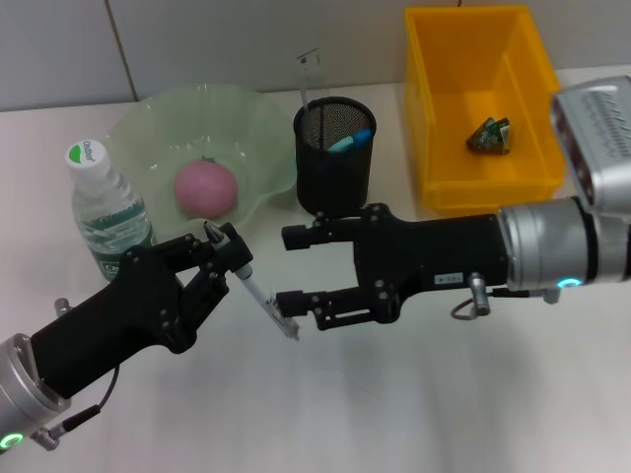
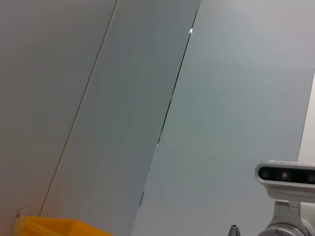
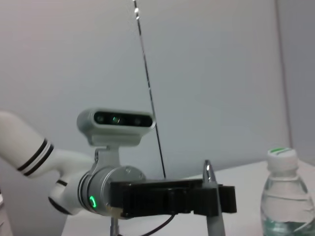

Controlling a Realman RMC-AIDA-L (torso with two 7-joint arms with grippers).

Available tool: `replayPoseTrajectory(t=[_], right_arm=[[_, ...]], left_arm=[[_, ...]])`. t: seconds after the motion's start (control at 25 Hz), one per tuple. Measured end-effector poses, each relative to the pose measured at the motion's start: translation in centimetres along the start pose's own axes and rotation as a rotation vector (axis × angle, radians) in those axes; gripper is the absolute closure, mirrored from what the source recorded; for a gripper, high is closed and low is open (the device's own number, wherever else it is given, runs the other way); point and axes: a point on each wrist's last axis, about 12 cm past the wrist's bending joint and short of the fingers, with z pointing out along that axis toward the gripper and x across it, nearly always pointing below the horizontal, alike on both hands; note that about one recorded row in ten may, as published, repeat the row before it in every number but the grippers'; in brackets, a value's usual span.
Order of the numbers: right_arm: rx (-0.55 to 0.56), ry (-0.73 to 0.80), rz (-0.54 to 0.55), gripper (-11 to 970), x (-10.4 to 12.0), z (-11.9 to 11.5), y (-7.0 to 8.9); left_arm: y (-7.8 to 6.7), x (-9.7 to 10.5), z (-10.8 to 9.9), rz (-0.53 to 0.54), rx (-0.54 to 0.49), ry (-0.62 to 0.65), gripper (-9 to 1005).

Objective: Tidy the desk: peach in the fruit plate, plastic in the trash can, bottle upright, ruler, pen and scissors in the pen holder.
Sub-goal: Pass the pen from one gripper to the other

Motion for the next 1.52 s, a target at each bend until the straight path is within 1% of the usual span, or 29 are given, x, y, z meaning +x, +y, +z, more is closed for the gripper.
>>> replayPoseTrajectory(t=[0.16,0.28,0.32,0.36,0.48,0.52,0.56,0.68,0.72,0.76,0.8,0.88,0.92,1.08,1.12,1.16,1.32,1.36,1.44,1.48,1.52], right_arm=[[0.010,-0.003,0.020,192,0.3,-0.5,0.1],[0.032,-0.016,0.034,184,0.5,-1.3,0.3],[0.046,-0.045,0.041,181,0.4,-2.1,0.3],[0.046,-0.045,0.041,179,0.4,-2.1,0.3],[0.072,-0.102,0.053,171,0.4,-3.7,0.6],[0.102,-0.147,0.058,168,0.5,-4.9,0.8],[0.102,-0.147,0.058,165,0.5,-4.9,0.8],[0.144,-0.209,0.067,157,0.7,-6.4,1.0],[0.172,-0.255,0.066,154,1.1,-7.1,1.2],[0.172,-0.255,0.066,151,1.1,-7.1,1.2],[0.189,-0.283,0.059,149,1.3,-7.4,1.3],[0.229,-0.345,0.048,146,1.8,-8.1,1.6],[0.265,-0.402,0.036,146,2.2,-8.5,1.8],[0.287,-0.445,0.027,147,2.6,-8.4,1.9],[0.287,-0.455,0.019,147,2.8,-7.9,2.0],[0.287,-0.455,0.019,147,2.8,-7.9,2.0],[0.286,-0.472,-0.008,147,3.3,-6.5,2.1],[0.286,-0.472,-0.008,147,3.3,-6.5,2.1],[0.288,-0.481,-0.021,147,3.4,-6.0,2.1],[0.296,-0.491,-0.033,147,3.4,-5.8,2.1],[0.325,-0.520,-0.056,148,3.4,-5.5,2.0]], left_arm=[[0.2,-0.1,0.1,0.007,-0.010,-0.010,854],[0.3,-0.3,0.0,0.009,-0.026,-0.023,854],[0.4,-0.3,-0.1,0.006,-0.038,-0.037,854],[0.4,-0.3,-0.1,0.006,-0.038,-0.037,854],[0.2,-0.4,-0.5,-0.007,-0.048,-0.051,854],[0.2,-0.4,-0.5,-0.007,-0.048,-0.051,854],[0.1,-0.4,-0.8,-0.010,-0.052,-0.062,854],[-0.3,-0.6,-1.5,-0.017,-0.071,-0.116,853],[-0.3,-0.6,-1.5,-0.017,-0.071,-0.116,853],[-0.3,-0.6,-1.5,-0.017,-0.071,-0.116,853],[-0.4,-0.7,-1.9,-0.030,-0.102,-0.168,853],[-0.4,-0.8,-2.1,-0.052,-0.125,-0.206,853],[-0.3,-1.0,-2.2,-0.069,-0.141,-0.231,853],[-0.1,-1.1,-2.2,-0.085,-0.149,-0.246,853],[0.3,-1.6,-1.9,-0.134,-0.144,-0.280,853],[0.3,-1.6,-1.9,-0.134,-0.144,-0.280,853],[0.7,-2.3,-1.5,-0.200,-0.128,-0.326,853],[0.8,-2.5,-1.4,-0.215,-0.127,-0.337,853],[0.8,-2.6,-1.4,-0.226,-0.129,-0.346,853],[0.8,-2.6,-1.4,-0.226,-0.129,-0.346,853],[1.1,-2.8,-1.4,-0.247,-0.140,-0.371,853]])
